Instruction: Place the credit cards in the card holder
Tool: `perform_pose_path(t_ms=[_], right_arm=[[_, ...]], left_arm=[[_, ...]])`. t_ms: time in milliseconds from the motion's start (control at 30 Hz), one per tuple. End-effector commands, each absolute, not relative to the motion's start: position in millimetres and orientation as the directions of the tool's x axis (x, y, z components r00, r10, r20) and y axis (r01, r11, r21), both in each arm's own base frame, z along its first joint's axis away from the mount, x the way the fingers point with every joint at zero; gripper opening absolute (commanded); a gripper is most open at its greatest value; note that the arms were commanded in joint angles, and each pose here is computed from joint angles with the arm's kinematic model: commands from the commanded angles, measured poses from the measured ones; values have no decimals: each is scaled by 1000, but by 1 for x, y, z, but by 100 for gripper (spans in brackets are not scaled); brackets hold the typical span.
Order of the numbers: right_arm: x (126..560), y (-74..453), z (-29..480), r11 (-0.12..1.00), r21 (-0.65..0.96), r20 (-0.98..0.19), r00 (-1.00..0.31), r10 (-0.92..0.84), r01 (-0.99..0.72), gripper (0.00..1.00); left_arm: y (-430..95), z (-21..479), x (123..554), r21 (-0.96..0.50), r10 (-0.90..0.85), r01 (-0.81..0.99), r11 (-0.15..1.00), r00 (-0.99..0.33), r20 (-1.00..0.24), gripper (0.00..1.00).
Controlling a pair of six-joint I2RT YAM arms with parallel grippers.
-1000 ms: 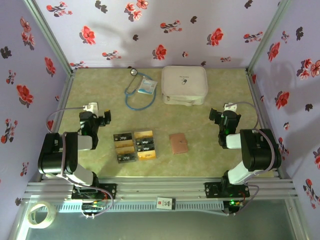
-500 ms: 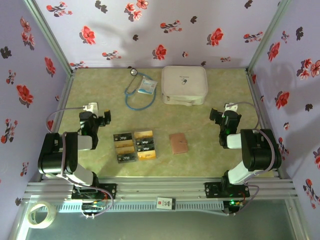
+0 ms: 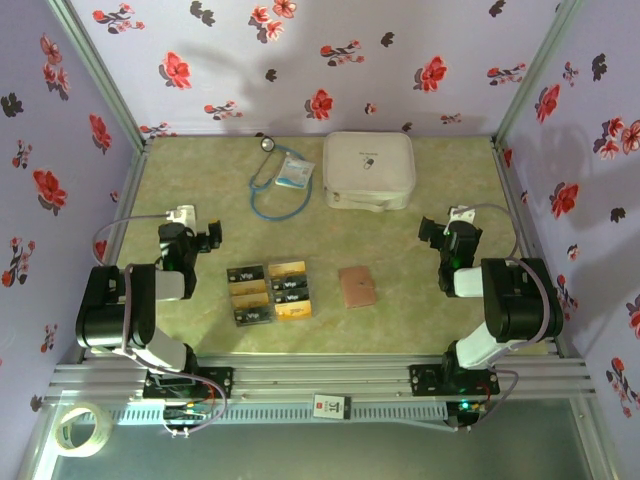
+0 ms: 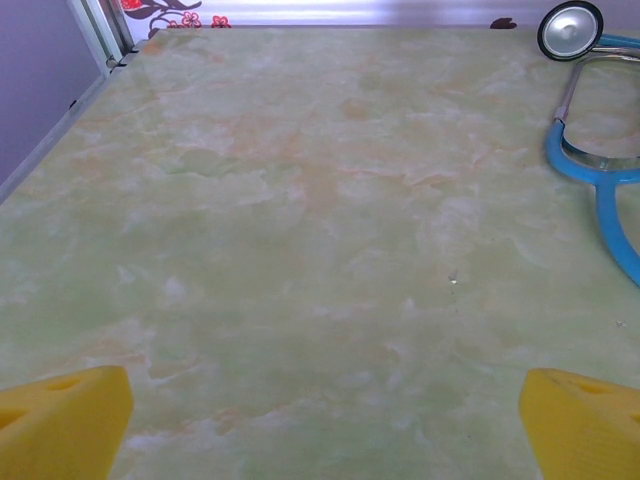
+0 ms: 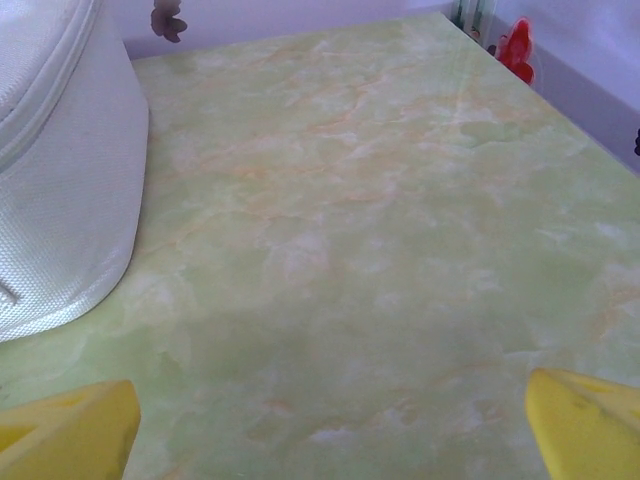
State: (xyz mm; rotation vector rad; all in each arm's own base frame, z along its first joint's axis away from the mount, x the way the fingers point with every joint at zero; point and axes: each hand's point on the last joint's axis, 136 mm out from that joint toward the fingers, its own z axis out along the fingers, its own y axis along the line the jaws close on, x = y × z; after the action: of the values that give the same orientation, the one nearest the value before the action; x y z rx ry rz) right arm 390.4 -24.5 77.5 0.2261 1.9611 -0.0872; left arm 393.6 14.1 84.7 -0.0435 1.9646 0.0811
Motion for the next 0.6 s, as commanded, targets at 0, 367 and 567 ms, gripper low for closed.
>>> perform_pose_path(t_ms=[0, 367, 567], right_arm=[[390, -35, 112, 965, 39, -932, -339, 128, 258, 99], [367, -37, 199, 852, 307, -788, -388, 477, 424, 99], [342, 71, 194, 907, 417, -715, -594, 368, 60, 98]], left_arm=[[21, 116, 399, 43, 0, -107, 993, -368, -930, 100], [24, 196, 368, -221, -340, -293, 930, -462, -819, 100], [-16, 192, 310, -383, -485, -301, 873, -613, -624, 100]])
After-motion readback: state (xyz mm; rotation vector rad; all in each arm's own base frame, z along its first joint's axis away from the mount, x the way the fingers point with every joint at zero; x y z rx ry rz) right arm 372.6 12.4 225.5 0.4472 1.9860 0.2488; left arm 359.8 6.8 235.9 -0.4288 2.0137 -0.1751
